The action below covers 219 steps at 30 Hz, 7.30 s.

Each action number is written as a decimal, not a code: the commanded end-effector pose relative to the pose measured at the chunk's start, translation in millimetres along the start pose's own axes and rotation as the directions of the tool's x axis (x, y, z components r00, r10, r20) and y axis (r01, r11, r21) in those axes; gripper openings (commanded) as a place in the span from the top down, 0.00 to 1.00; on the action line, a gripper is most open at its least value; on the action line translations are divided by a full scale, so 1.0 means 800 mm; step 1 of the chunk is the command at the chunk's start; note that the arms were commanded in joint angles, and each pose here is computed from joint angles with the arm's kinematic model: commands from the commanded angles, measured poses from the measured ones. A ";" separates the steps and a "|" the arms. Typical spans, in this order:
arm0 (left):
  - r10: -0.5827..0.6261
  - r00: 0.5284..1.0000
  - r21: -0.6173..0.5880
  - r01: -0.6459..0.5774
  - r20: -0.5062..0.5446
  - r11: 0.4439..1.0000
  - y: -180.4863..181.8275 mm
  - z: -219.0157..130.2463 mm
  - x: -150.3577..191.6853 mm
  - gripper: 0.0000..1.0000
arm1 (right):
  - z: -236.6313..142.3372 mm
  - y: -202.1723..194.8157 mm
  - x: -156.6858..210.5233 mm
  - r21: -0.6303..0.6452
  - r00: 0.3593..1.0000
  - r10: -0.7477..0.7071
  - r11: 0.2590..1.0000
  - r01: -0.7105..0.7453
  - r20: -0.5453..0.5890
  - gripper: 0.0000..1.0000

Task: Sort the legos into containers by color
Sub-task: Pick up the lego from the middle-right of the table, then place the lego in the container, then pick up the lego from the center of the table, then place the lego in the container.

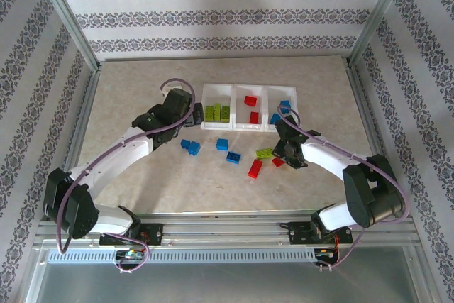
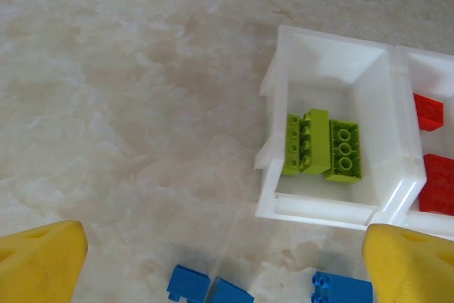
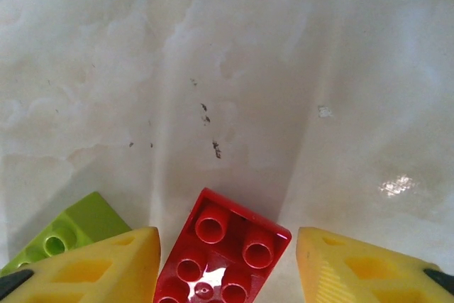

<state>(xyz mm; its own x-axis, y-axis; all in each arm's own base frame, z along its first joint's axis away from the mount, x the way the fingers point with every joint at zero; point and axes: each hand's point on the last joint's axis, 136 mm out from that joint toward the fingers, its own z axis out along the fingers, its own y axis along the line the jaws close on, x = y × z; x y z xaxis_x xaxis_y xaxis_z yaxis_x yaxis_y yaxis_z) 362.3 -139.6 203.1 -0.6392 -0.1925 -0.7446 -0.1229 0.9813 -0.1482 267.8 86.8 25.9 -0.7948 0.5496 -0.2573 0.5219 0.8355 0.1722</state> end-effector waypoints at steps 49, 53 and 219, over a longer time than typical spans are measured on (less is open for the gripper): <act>-0.199 0.978 -0.044 0.197 -0.068 0.979 0.056 0.009 0.073 0.00 | -0.075 0.245 -0.119 -0.048 0.855 -0.440 0.881 0.470 0.275 0.82; -0.197 0.976 -0.053 0.193 -0.089 0.980 0.059 0.010 0.082 0.00 | -0.047 0.253 -0.134 -0.068 0.877 -0.414 0.894 0.442 0.245 0.80; -0.328 0.919 -0.100 0.313 -0.219 0.944 0.089 0.035 0.135 0.00 | -0.010 0.173 -0.235 -0.045 0.840 -0.518 0.846 0.531 0.163 0.80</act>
<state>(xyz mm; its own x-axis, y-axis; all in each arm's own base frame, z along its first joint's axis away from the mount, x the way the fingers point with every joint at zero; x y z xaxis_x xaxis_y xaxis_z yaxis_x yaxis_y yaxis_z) 305.2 -97.1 88.7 -0.7319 -0.4744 -0.4892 -0.3729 0.8797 -0.2952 472.2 98.8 102.9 -0.8984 0.0465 -0.4366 0.0279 0.9984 0.0488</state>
